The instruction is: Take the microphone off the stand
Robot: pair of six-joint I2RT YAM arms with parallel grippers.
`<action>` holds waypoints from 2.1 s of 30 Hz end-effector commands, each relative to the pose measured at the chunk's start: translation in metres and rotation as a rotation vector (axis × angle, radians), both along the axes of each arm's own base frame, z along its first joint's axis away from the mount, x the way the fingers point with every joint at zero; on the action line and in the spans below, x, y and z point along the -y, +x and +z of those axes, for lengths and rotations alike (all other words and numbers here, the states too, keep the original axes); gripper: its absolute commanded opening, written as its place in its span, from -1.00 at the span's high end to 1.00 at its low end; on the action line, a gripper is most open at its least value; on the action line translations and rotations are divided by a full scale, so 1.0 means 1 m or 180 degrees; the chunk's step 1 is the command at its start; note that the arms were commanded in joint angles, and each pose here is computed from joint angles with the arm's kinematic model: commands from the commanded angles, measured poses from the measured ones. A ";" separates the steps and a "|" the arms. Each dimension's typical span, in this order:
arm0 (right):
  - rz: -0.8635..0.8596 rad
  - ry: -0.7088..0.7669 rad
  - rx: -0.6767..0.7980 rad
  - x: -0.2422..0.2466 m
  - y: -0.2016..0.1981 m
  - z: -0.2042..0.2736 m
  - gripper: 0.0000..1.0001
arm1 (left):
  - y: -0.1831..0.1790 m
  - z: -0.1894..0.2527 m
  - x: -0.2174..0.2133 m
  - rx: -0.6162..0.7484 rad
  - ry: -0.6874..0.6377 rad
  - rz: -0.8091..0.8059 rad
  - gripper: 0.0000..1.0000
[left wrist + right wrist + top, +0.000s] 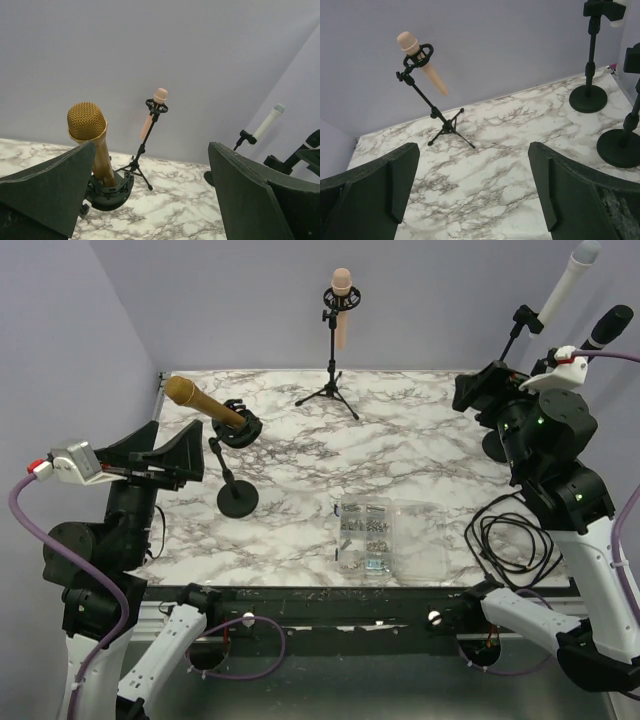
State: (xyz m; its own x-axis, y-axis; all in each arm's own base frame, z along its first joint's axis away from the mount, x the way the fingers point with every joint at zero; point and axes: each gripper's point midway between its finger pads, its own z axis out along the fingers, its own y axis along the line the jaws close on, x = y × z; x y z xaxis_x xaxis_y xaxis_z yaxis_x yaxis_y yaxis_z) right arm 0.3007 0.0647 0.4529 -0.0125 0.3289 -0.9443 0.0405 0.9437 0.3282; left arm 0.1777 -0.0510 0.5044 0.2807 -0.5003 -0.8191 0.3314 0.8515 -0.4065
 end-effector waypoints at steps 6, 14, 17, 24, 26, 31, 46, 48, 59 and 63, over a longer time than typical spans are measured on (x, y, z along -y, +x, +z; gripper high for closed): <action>0.0210 -0.0048 -0.0190 -0.019 0.016 -0.024 -1.00 | 0.016 -0.027 -0.013 -0.0364 0.0076 0.0298 -0.97; 0.0581 0.0057 -0.0307 -0.049 0.029 -0.041 -1.00 | 0.023 -0.041 -0.028 -0.0560 0.0067 0.0587 -0.97; 0.0712 0.0082 -0.0418 -0.061 0.035 -0.050 -1.00 | 0.027 -0.048 -0.039 -0.0771 0.0030 0.0802 -0.97; 0.1250 0.0224 -0.0746 -0.102 0.045 -0.076 -1.00 | 0.041 -0.058 -0.041 -0.1070 -0.0001 0.0914 -0.97; 0.1533 0.0347 -0.0803 -0.120 0.044 -0.081 -1.00 | 0.044 -0.056 -0.036 -0.1099 -0.0002 0.0843 -0.97; 0.2170 0.0709 -0.0866 -0.164 0.038 -0.091 -1.00 | 0.061 -0.055 -0.022 -0.1178 -0.0050 0.0695 -0.97; 0.2570 0.0684 -0.1146 -0.226 0.029 -0.122 -1.00 | 0.121 -0.092 -0.027 -0.1537 -0.0672 0.1156 -0.88; 0.2560 0.0676 -0.1140 -0.226 0.029 -0.122 -1.00 | 0.128 -0.099 -0.027 -0.1547 -0.0674 0.1211 -0.85; 0.2525 0.0605 -0.1143 -0.223 0.028 -0.124 -1.00 | 0.136 -0.109 -0.028 -0.1421 -0.0623 0.1255 -0.42; 0.2527 0.0592 -0.1133 -0.222 0.027 -0.124 -1.00 | 0.135 -0.102 -0.030 -0.1341 -0.0596 0.1260 -0.15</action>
